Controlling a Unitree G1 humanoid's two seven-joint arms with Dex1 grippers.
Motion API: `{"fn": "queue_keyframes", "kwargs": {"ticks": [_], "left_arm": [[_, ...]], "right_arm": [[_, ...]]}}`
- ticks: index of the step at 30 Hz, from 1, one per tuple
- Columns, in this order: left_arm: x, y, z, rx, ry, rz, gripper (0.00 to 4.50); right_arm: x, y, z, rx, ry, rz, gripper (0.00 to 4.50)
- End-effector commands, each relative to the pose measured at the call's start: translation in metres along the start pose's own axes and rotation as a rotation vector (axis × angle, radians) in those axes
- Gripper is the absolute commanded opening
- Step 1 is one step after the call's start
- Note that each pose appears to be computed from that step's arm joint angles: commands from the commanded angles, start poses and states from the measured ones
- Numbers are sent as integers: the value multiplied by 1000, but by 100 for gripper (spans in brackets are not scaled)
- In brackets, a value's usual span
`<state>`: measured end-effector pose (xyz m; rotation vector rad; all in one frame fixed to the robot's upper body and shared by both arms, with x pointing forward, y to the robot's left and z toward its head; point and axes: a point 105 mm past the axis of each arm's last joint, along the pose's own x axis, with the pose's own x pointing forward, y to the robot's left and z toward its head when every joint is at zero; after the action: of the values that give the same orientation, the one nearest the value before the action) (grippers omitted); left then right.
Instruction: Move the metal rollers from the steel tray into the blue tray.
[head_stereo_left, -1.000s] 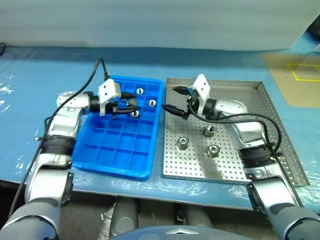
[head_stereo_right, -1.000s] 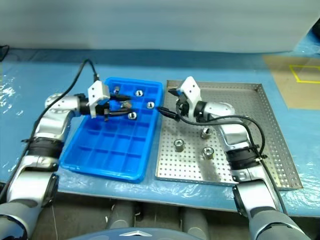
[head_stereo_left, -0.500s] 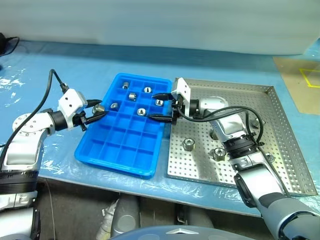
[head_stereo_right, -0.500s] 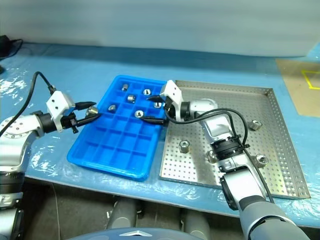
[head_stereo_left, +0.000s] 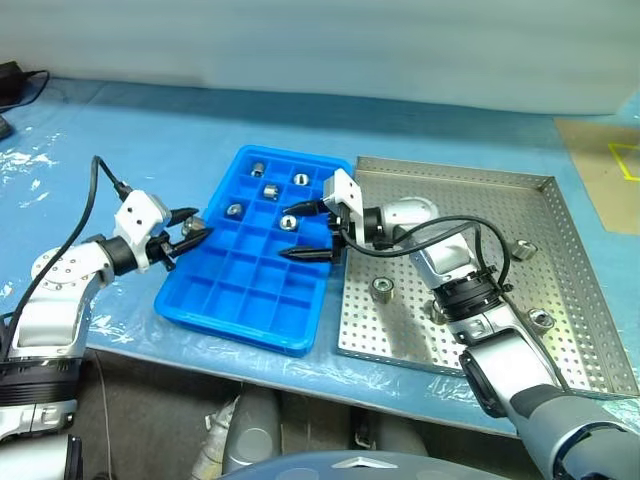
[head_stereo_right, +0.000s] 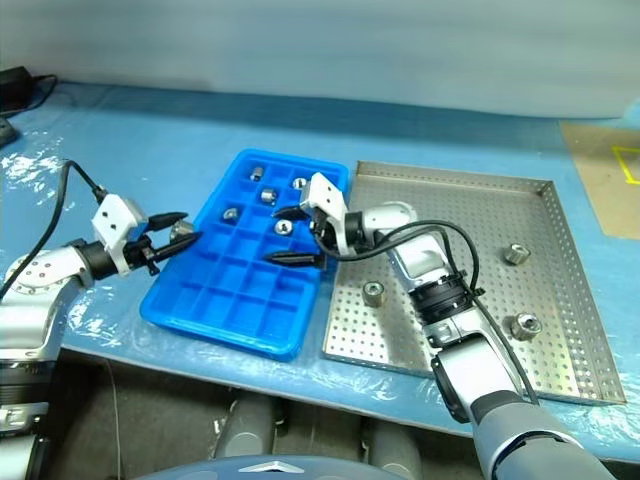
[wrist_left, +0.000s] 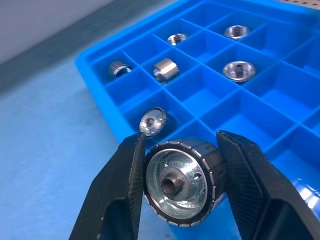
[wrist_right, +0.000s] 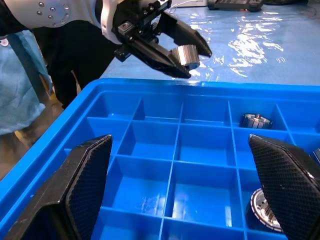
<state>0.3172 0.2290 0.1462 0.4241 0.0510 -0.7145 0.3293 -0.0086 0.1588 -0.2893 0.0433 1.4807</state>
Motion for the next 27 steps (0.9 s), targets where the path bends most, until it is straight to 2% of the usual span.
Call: {"fn": "queue_keyframes", "kwargs": {"ticks": [1, 12, 21, 27], "left_arm": [[-8, -12, 14, 17, -30, -61, 191], [-18, -22, -8, -22, 91, -86, 191], [-13, -21, -14, -9, 110, -88, 191], [-7, -12, -18, 47, 127, -55, 386]], "right_arm": [[-4, 1, 9, -35, -24, -13, 450], [-6, 2, 5, -24, -25, -37, 450], [-8, -1, 5, -30, -20, -57, 450], [-11, -5, 5, -33, -17, -82, 450]]}}
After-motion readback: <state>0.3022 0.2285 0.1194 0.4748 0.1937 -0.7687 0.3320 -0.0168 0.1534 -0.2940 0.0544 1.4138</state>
